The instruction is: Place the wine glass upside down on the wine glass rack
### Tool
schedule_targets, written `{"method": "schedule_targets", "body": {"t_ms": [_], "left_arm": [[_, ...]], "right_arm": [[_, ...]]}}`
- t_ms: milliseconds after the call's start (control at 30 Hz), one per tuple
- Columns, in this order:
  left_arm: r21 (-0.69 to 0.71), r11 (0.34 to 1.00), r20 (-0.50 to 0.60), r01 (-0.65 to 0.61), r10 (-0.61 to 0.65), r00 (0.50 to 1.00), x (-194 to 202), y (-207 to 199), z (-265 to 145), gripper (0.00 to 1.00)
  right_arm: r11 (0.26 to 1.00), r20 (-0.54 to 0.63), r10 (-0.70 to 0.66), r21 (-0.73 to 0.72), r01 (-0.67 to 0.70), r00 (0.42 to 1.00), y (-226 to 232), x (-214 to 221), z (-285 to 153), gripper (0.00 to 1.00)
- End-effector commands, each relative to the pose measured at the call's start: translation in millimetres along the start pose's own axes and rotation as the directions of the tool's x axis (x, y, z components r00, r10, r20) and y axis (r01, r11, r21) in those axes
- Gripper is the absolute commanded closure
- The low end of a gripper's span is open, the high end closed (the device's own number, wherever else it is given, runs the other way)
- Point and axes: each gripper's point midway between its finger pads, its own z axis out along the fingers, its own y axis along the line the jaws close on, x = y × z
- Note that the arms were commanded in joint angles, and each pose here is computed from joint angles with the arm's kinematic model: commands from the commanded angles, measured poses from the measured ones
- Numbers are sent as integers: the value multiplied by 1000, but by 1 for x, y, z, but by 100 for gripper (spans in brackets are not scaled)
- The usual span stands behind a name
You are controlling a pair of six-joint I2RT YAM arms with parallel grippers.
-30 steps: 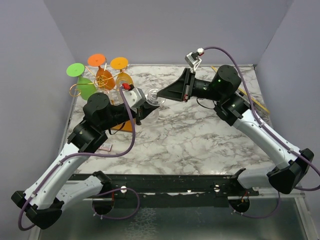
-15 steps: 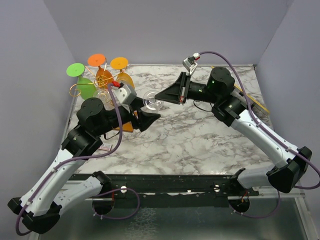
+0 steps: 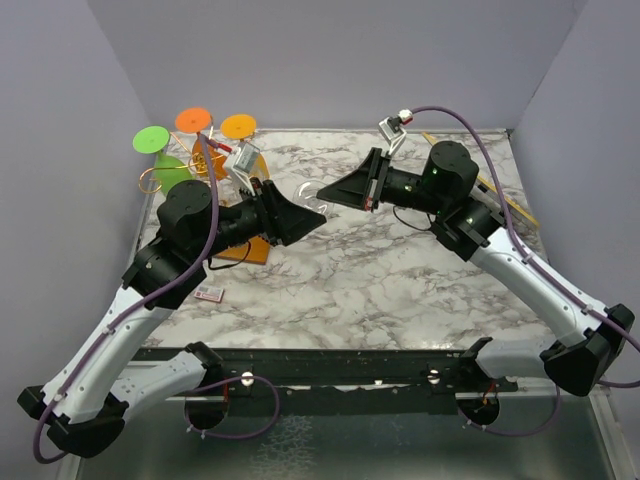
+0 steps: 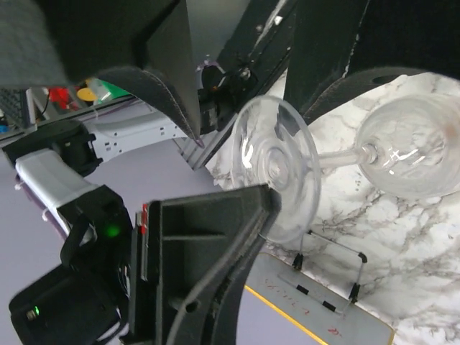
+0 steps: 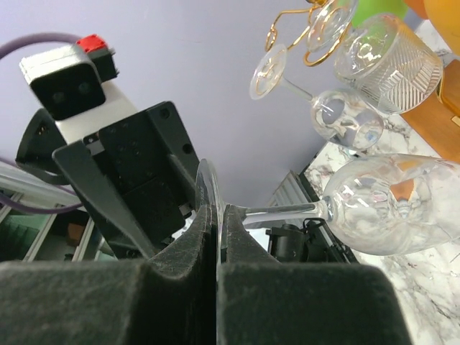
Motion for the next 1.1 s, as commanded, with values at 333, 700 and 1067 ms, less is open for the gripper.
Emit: {"method": "schedule_targets", "body": {"t_ms": [333, 700, 1067], "left_arm": [[-84, 981, 97, 174, -165, 981, -24, 3, 2, 60], [-107, 978, 132, 179, -164, 978, -32, 3, -3, 98], [17, 983, 58, 185, -186, 981, -49, -34, 12, 100]], "right_arm": [[996, 17, -71, -47, 72, 997, 10, 3, -9, 99], [996, 0, -80, -45, 80, 997, 13, 8, -15, 99], [994, 123, -106, 21, 105, 987, 14, -12, -25, 33]]}}
